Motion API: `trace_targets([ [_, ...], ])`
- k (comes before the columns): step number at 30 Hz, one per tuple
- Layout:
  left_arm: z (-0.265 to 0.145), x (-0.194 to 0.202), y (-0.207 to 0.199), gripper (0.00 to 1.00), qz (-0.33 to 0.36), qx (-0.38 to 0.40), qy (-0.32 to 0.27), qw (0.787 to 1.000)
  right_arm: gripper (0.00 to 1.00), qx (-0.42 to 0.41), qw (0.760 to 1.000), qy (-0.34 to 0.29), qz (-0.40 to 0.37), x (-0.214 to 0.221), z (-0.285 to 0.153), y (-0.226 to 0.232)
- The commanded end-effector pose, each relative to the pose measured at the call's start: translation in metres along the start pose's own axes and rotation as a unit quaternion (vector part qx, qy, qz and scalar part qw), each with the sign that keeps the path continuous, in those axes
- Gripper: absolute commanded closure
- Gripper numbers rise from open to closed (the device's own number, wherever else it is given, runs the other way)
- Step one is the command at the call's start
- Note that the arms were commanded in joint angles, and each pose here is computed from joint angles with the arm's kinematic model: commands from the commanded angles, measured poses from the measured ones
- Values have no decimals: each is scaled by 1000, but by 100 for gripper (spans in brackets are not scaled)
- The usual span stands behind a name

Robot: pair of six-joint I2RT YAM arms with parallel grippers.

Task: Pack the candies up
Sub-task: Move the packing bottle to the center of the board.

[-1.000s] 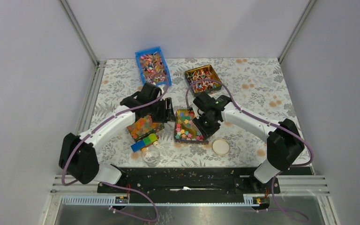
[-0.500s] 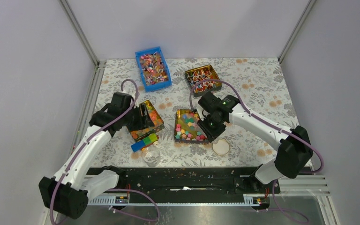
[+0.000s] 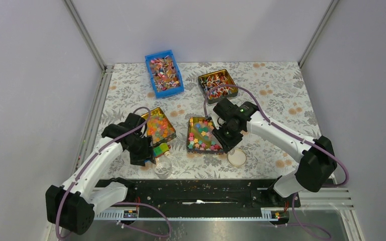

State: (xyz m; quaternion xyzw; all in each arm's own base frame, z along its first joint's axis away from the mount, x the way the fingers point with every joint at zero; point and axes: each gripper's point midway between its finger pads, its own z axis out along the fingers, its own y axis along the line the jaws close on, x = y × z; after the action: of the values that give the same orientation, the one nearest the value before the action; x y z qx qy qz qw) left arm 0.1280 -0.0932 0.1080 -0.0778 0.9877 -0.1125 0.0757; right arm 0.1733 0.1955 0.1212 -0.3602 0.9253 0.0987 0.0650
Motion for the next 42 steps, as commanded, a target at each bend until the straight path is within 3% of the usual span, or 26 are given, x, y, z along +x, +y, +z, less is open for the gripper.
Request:
trace_targets([
  [1, 15, 6, -14, 52, -5, 42, 30, 999, 100, -11, 999, -37, -11, -10, -18, 6],
  [6, 31, 3, -19, 61, -9, 50, 45, 998, 100, -8, 999, -45, -8, -11, -22, 5],
  [13, 45, -5, -25, 83, -4, 53, 54, 997, 100, -5, 998, -55, -3, -10, -27, 5],
  [22, 47, -28, -42, 96, 22, 41, 35, 998, 100, -5, 998, -65, 0, -12, -32, 6],
  [35, 56, -68, -72, 96, 75, -14, 20, 997, 100, -1, 998, -62, 1, -5, -41, 6],
  [39, 56, -74, -76, 87, 90, -28, 15, 995, 100, -3, 998, -61, 1, -3, -42, 7],
  [42, 55, -78, -84, 75, 95, -16, 10, 995, 100, -6, 998, -59, -1, -2, -43, 8],
])
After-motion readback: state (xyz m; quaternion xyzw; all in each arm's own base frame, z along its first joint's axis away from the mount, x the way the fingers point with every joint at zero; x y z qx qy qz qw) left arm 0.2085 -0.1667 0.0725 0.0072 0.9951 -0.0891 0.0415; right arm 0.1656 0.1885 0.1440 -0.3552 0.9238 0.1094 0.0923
